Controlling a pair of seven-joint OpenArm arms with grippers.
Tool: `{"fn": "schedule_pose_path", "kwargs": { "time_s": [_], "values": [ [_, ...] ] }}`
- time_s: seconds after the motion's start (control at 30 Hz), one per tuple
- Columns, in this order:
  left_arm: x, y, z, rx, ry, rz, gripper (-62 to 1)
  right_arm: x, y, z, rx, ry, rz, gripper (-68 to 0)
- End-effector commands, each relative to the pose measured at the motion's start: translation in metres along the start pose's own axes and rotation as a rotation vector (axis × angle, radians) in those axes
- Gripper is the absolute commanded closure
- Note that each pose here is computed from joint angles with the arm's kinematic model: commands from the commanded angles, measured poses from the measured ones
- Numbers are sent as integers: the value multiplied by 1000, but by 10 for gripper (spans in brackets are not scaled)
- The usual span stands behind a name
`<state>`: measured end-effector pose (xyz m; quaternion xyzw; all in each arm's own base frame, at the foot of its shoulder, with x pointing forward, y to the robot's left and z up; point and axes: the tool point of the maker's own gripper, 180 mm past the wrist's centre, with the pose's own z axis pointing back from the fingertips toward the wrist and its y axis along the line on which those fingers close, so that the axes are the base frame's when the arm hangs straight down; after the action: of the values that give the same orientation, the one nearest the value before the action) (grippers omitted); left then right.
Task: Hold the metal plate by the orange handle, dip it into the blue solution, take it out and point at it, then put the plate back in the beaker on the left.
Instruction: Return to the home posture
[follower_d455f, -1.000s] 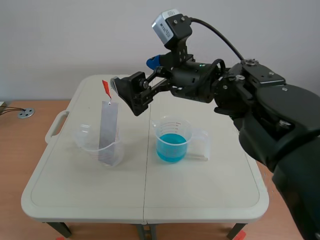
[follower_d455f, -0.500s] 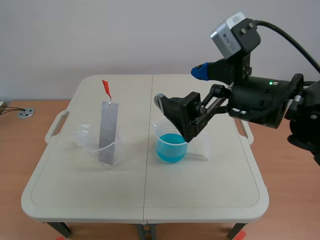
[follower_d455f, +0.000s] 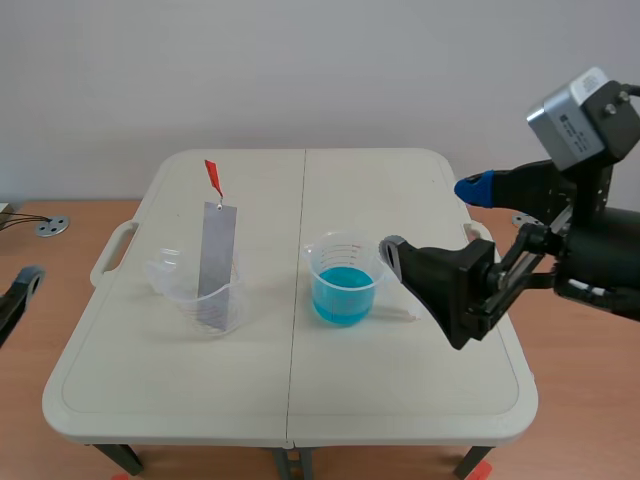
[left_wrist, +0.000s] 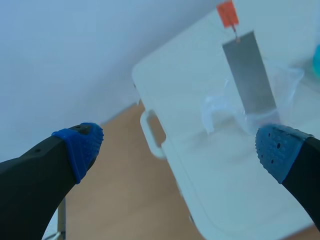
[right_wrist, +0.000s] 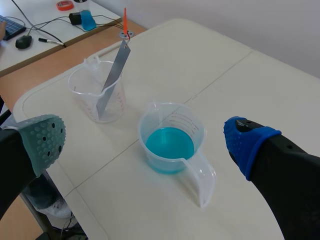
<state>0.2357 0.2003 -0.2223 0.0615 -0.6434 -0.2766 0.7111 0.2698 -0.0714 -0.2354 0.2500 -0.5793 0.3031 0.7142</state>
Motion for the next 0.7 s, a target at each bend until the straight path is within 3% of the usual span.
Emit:
{"fn": "schedule_pose_path", "kwargs": {
  "time_s": [0.0,0.2,0.4,0.67],
  "values": [
    [16,-1,-6,-4,-64,19,-623,12,-1,5,-6,-35,13,-663],
    [56,-7,-20,-17,-201,56,-623,6,4,16,-7,-15,7,-663],
    [85,-31,-28,-78,-282,103,-623,4,6,16,-5,-9,2,-663],
    [101,-63,-25,-165,-306,156,-623,4,6,16,-6,-8,2,-663]
  ]
}}
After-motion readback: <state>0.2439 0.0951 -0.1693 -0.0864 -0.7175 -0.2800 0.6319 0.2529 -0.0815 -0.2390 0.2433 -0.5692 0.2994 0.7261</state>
